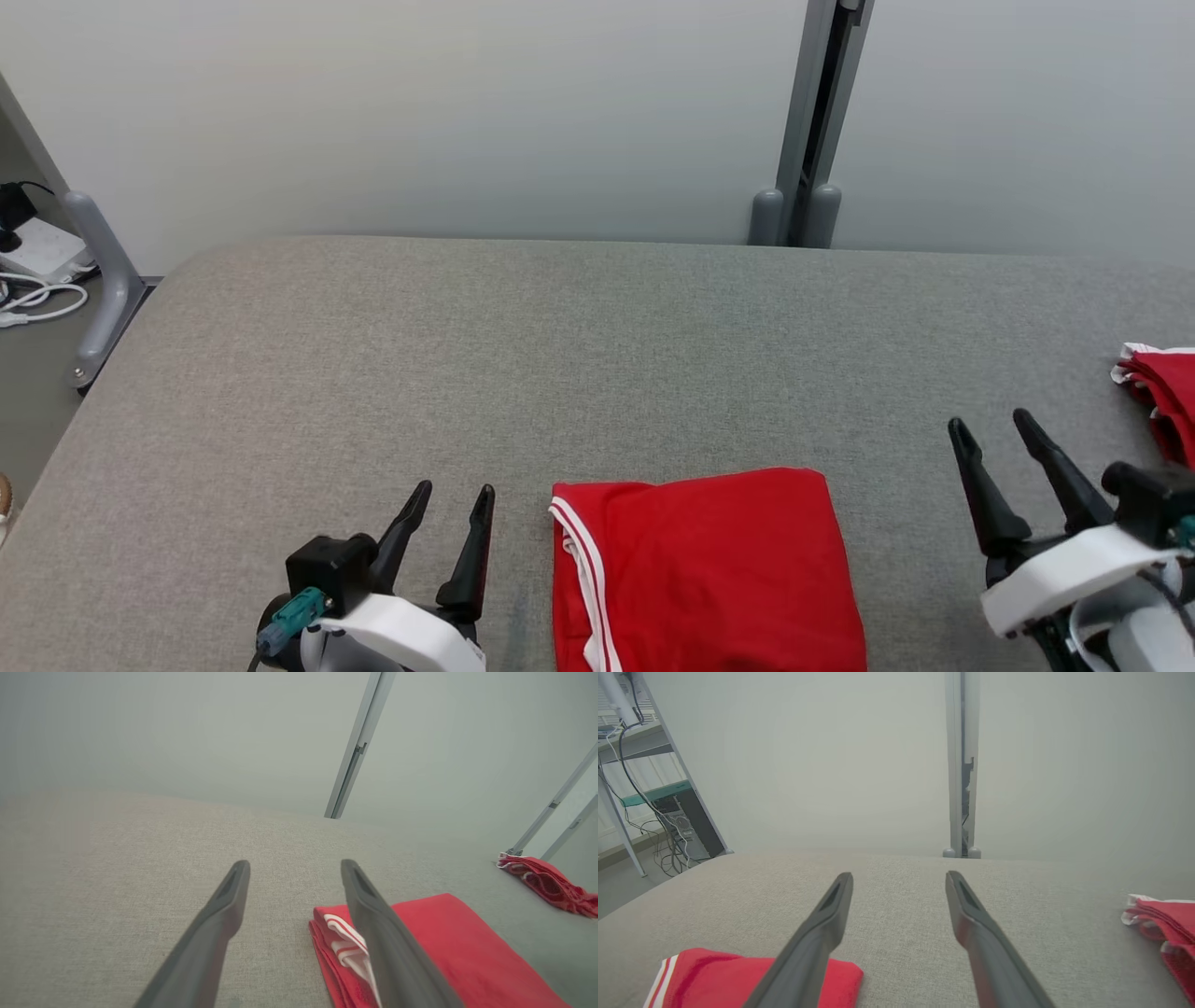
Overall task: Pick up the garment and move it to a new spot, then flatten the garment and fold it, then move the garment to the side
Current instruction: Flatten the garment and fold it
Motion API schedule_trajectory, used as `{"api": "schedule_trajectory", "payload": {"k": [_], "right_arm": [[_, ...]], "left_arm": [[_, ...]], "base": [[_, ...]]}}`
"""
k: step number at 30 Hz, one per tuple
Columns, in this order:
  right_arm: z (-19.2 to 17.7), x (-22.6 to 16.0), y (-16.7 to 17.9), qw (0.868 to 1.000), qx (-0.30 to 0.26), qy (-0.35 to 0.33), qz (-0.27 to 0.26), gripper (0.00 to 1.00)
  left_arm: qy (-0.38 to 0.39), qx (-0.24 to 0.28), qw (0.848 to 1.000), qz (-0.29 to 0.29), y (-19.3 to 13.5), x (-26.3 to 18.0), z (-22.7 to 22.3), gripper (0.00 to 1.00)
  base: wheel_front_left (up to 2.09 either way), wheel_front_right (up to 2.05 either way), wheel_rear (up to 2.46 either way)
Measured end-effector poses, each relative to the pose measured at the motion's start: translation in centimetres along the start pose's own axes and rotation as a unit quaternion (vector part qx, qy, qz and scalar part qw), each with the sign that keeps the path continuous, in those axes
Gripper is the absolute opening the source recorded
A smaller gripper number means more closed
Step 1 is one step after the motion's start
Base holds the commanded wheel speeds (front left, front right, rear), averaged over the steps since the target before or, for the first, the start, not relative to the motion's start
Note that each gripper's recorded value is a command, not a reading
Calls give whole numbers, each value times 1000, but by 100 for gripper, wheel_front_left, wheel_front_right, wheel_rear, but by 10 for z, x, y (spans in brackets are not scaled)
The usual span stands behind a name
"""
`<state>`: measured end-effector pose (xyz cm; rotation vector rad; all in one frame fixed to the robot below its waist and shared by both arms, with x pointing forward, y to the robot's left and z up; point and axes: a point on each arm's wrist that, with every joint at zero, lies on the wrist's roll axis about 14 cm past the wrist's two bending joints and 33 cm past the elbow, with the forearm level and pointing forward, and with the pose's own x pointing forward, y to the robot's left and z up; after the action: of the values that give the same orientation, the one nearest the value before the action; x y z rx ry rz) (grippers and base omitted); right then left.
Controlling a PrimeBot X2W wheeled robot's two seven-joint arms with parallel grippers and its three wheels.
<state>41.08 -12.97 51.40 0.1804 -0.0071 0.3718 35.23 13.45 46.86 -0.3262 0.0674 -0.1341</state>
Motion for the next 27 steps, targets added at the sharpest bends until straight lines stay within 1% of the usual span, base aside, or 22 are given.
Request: {"api": "schedule_trajectory", "payload": {"k": [3, 6, 8, 11, 17, 27], "right_arm": [[-6, -12, 3, 1000, -13, -8, -15, 100], [0, -18, 3, 999, -11, -26, -30, 100], [1, -20, 6, 999, -20, -31, -30, 100], [-1, -22, 9, 999, -16, -32, -32, 100], [-5, -20, 22, 999, -6, -28, -15, 100], [-10, -19, 26, 1000, -7, -20, -8, 100]], "left_arm": [[2, -3, 1000, -5, -5, 1, -2, 100], [6, -4, 1000, -8, -8, 0, -5, 100], [7, -4, 1000, -9, -10, 0, -6, 100], [10, -4, 1000, -14, -13, 0, -7, 100], [14, -4, 1000, -12, -12, -1, -10, 100], [17, -4, 1000, -4, -6, -3, -12, 100]], "base": [[0, 0, 0], [0, 0, 0], [0, 0, 0], [0, 0, 0], [0, 0, 0], [0, 0, 0]]}}
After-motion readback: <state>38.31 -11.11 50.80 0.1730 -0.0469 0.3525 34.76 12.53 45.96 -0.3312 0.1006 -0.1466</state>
